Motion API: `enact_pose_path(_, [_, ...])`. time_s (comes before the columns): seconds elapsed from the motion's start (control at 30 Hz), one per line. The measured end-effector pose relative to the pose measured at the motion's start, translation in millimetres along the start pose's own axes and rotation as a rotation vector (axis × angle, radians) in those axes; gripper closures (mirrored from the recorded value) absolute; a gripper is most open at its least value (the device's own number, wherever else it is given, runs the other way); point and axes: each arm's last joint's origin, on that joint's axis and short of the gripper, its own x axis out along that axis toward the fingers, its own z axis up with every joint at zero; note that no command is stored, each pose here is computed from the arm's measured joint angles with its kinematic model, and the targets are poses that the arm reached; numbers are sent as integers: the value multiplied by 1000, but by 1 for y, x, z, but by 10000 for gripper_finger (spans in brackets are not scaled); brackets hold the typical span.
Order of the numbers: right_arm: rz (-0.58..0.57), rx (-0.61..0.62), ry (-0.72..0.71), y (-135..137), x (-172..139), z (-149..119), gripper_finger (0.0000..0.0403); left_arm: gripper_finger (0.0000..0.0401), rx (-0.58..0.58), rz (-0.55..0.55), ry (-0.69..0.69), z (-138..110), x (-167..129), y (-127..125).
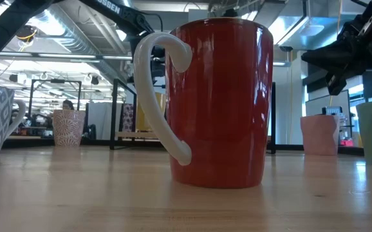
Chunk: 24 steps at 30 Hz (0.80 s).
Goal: Place coffee mugs
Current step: Put the yellow mug on the shelf
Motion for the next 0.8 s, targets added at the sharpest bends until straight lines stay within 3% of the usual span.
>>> enact_pose_path(0.8, [34, 29, 17, 1, 0, -1, 402, 357, -2, 0, 34, -3, 1, 0])
